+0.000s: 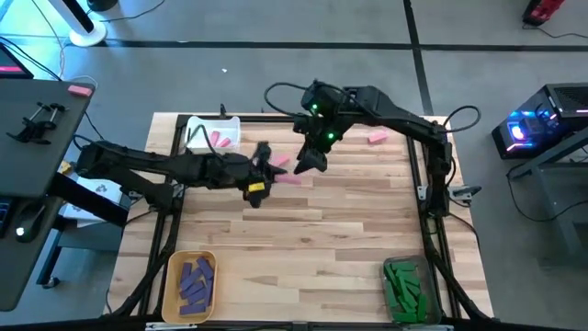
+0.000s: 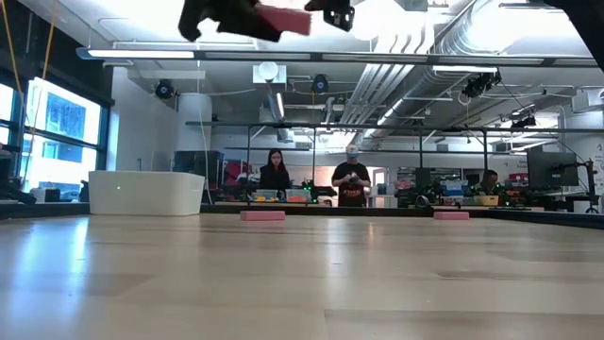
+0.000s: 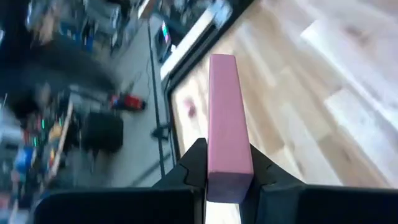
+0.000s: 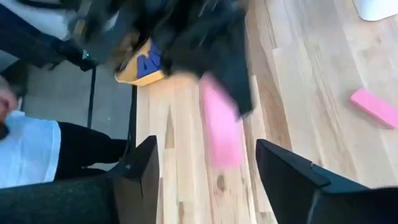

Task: Sort blocks
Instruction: Put the pink wooden block into the white bin

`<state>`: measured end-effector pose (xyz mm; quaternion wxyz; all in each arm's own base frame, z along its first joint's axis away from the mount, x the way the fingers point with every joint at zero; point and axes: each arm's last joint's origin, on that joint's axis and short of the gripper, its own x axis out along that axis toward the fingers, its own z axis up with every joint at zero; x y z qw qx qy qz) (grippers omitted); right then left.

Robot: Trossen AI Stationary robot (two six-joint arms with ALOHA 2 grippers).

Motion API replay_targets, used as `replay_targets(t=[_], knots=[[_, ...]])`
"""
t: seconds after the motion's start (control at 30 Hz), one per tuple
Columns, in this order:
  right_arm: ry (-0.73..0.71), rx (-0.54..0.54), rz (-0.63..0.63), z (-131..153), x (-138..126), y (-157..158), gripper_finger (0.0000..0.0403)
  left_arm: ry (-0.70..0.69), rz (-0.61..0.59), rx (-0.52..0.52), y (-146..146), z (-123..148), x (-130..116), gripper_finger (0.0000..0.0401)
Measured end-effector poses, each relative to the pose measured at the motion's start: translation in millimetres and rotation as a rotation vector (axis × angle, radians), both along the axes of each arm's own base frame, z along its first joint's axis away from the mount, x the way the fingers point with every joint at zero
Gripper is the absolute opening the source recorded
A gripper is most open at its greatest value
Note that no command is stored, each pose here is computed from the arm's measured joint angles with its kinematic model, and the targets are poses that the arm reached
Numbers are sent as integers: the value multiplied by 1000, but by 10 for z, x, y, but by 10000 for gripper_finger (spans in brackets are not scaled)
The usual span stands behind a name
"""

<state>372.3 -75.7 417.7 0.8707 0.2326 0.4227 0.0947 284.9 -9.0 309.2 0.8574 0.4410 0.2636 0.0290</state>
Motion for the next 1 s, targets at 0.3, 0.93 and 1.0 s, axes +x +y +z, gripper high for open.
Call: replay_targets(t=[0.3,0.93,1.0], knots=[[74,-73,-8,75,-262,-100,204,122,745,-247,766,-313,-597,23],[131,-274,86,3,-286,-23,204,-215,1516,-833,1855,-711,-1648,23],[166,-264,95,-14,-315,-3,204,-202,1484,-905,1865,-735,-1643,23]])
